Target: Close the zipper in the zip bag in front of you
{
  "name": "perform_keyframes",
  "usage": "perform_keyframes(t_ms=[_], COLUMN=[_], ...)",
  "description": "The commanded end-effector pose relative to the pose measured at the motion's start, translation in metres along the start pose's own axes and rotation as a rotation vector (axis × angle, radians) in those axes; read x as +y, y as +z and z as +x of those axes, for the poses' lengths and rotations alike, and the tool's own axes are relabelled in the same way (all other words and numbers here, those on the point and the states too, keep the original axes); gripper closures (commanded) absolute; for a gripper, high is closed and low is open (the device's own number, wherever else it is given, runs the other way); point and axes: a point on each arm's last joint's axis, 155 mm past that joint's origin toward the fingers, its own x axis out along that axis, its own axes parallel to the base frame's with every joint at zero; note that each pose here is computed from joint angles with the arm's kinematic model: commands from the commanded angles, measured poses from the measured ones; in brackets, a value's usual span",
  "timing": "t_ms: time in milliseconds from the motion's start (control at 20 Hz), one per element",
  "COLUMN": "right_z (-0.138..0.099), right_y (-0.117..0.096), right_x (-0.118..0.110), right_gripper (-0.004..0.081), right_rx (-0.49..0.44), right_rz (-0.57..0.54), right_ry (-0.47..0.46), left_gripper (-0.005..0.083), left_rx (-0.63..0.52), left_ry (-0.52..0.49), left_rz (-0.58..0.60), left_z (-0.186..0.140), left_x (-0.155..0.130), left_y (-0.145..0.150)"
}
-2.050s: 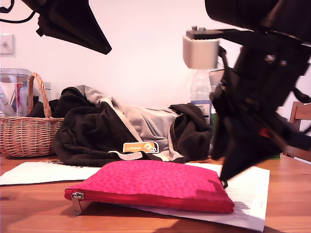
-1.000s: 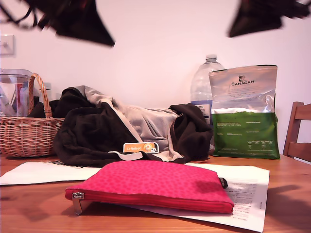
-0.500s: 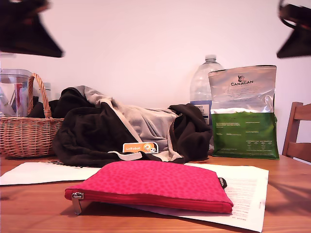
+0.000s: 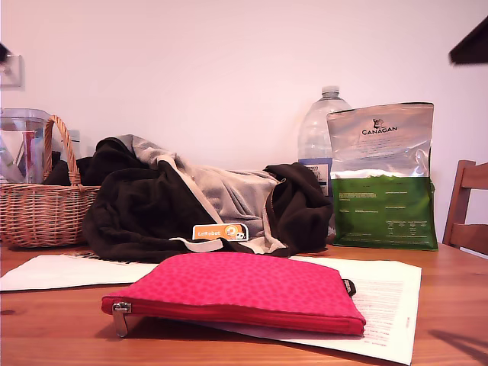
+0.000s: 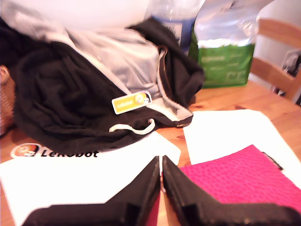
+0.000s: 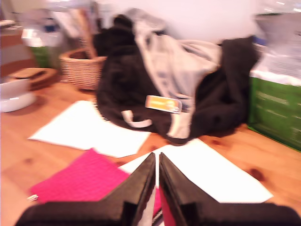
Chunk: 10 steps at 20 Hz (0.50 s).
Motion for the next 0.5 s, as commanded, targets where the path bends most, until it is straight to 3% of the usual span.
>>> perform_keyframes(t_ms=[0,200,450], right_z=[-0.003,-0.006,-0.01], right_y=[-0.006,-0.019,-0.051], right_x=[0.002,0.003,0.004], right_gripper=[0.0783,0.0783,0.0783], right_rx=[0.008,0.057,0.186], right_rz=[0.001,0.015,0.048], right_ry=[0.007,0.005,0.004], left_gripper=[0.0797,0.0797,0.0797], left_rx=[0.047,0.131,0.202], left_ry=[-0.007,0.001,0.008], left_rz=[-0.057,-0.073,-0.087], left_z=[-0.006,-0.015,-0.018], left_x=[-0.002,-0.003,-0.002], left_y=[-0.016,-0.04,-0.058])
